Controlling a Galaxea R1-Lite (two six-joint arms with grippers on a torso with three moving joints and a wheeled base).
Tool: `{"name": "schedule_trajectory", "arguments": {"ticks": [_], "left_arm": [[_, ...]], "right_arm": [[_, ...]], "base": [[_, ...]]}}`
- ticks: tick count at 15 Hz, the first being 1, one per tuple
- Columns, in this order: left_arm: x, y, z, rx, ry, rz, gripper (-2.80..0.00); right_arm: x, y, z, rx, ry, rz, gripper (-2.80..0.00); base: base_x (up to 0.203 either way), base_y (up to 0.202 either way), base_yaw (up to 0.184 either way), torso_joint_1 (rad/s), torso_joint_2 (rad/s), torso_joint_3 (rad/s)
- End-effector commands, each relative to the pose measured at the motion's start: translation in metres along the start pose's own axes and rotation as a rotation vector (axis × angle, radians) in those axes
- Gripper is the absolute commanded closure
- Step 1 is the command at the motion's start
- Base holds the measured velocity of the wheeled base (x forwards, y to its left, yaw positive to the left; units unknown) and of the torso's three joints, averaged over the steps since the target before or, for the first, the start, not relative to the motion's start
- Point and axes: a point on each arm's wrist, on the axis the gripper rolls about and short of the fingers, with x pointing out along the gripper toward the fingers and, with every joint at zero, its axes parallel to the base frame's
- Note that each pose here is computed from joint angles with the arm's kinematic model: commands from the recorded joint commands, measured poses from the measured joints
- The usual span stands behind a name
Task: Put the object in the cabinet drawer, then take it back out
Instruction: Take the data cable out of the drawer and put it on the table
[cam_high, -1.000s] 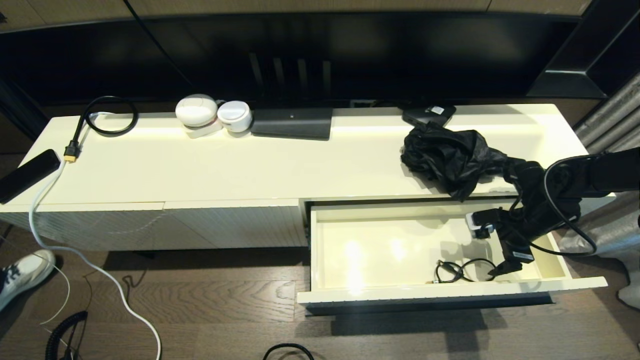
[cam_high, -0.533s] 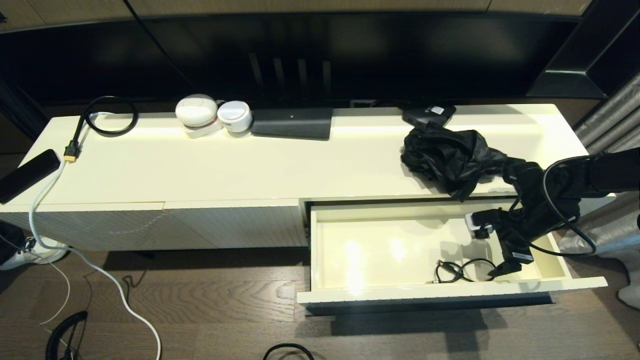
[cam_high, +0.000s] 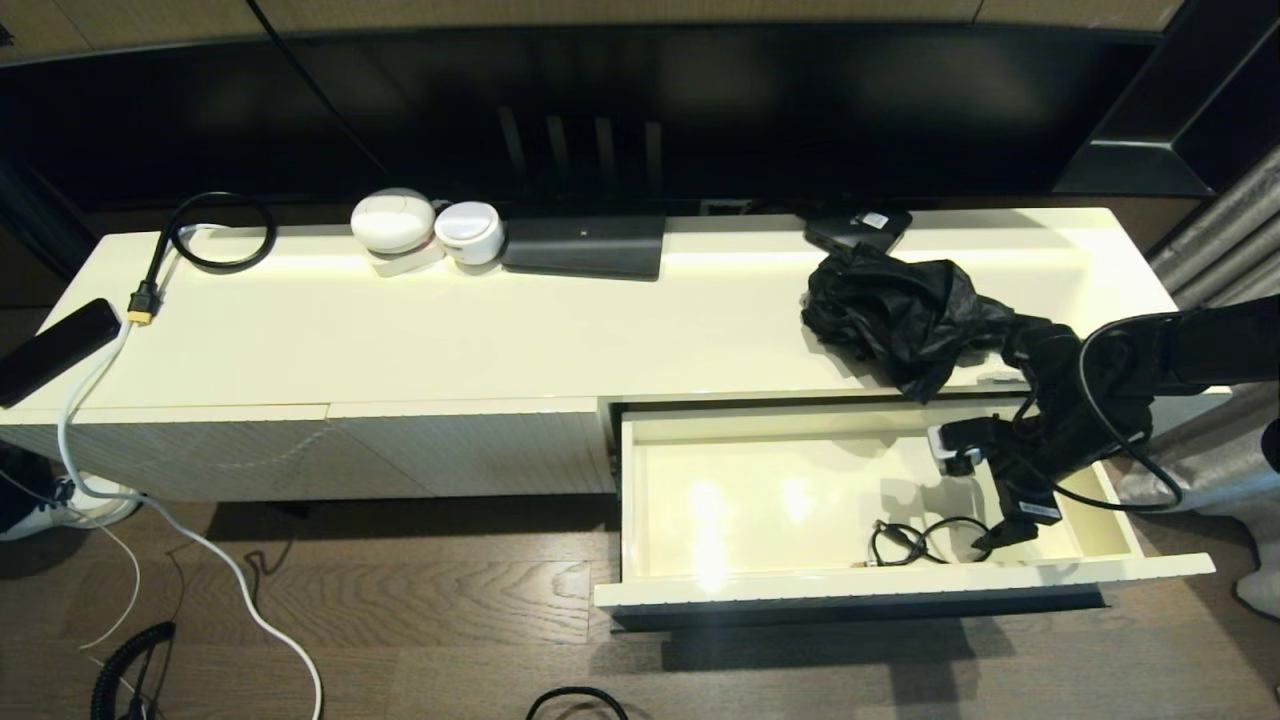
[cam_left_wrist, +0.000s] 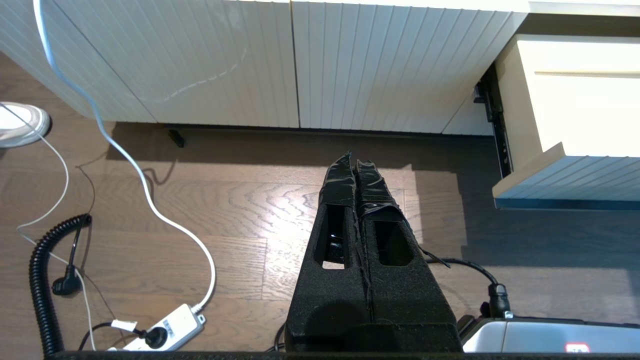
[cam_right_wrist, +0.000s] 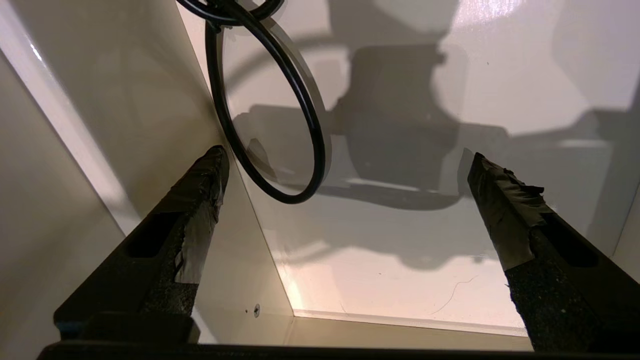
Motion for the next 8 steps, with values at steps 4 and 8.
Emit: {"name": "schedule_trajectory", "arguments": {"ticks": [4,8], "left_arm": [[0.0000,0.0000,0.0000,-0.001,0.000,0.001,0.00],[0.0000,0.0000,0.0000,-0.001,0.000,0.001,0.00]], "right_arm": [[0.0038,0.0002,-0.0004,-0.005,0.003,0.010,-2.80],[0.0046,0.0004,-0.0009,-0.004,0.004,0.012,-2.80]], "base": [[0.000,0.000,0.000,0.000,0.00,0.000],[0.000,0.000,0.000,0.000,0.00,0.000]]}}
